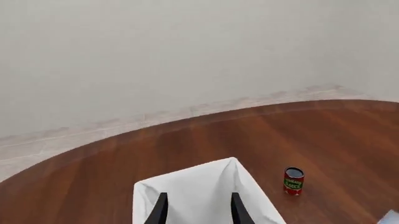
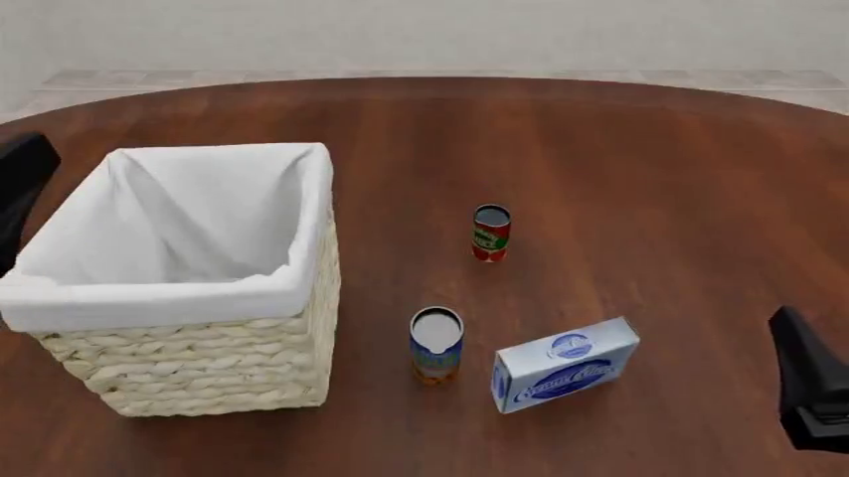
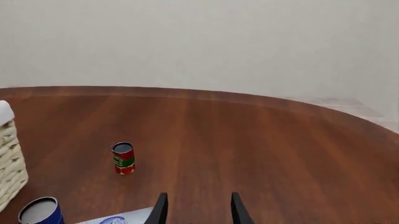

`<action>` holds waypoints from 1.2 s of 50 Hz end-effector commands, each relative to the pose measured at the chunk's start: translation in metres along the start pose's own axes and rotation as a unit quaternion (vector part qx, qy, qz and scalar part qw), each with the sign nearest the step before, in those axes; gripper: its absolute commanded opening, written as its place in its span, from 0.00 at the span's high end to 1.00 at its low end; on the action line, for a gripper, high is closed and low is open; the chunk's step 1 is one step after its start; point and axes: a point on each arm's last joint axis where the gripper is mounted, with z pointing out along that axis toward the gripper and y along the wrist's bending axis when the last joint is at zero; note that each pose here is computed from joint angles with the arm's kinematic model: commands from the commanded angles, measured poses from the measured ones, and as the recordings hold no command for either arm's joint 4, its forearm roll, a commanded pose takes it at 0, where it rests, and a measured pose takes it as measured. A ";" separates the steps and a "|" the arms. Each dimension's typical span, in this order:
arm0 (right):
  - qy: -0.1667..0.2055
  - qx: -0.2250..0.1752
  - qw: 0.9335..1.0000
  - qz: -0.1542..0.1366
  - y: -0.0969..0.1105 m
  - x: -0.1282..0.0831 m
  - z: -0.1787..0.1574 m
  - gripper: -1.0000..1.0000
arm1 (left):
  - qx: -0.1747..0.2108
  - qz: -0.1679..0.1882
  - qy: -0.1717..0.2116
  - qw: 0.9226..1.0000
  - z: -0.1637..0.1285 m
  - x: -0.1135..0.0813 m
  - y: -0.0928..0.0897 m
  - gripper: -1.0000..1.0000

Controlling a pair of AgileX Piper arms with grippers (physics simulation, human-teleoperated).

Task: Pick up the cream cheese box, and put it in the basket.

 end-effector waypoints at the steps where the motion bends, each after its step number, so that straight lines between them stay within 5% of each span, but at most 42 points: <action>1: 0.008 -0.002 1.000 -0.005 0.000 0.002 0.002 0.00 | 0.060 0.047 -0.009 0.997 0.017 -0.054 -0.008 0.00; 23: 0.008 0.000 1.000 0.000 0.000 0.000 0.000 0.00 | 0.205 0.088 0.022 0.975 0.063 -0.093 -0.051 0.00; 42: 0.010 0.003 1.000 0.000 0.000 0.000 -0.001 0.00 | 0.316 0.089 0.053 0.943 0.090 -0.085 -0.111 0.00; 55: 0.009 0.003 1.000 -0.002 0.000 -0.001 -0.001 0.00 | 0.360 0.070 0.063 0.928 0.094 -0.072 -0.142 0.00; 58: 0.007 0.005 1.000 -0.006 -0.001 -0.002 -0.001 0.00 | 0.368 0.067 0.070 0.925 0.095 -0.063 -0.149 0.00; 60: -0.001 0.021 0.999 -0.039 -0.002 -0.003 -0.001 0.00 | 0.376 0.061 0.074 0.922 0.094 -0.060 -0.155 0.00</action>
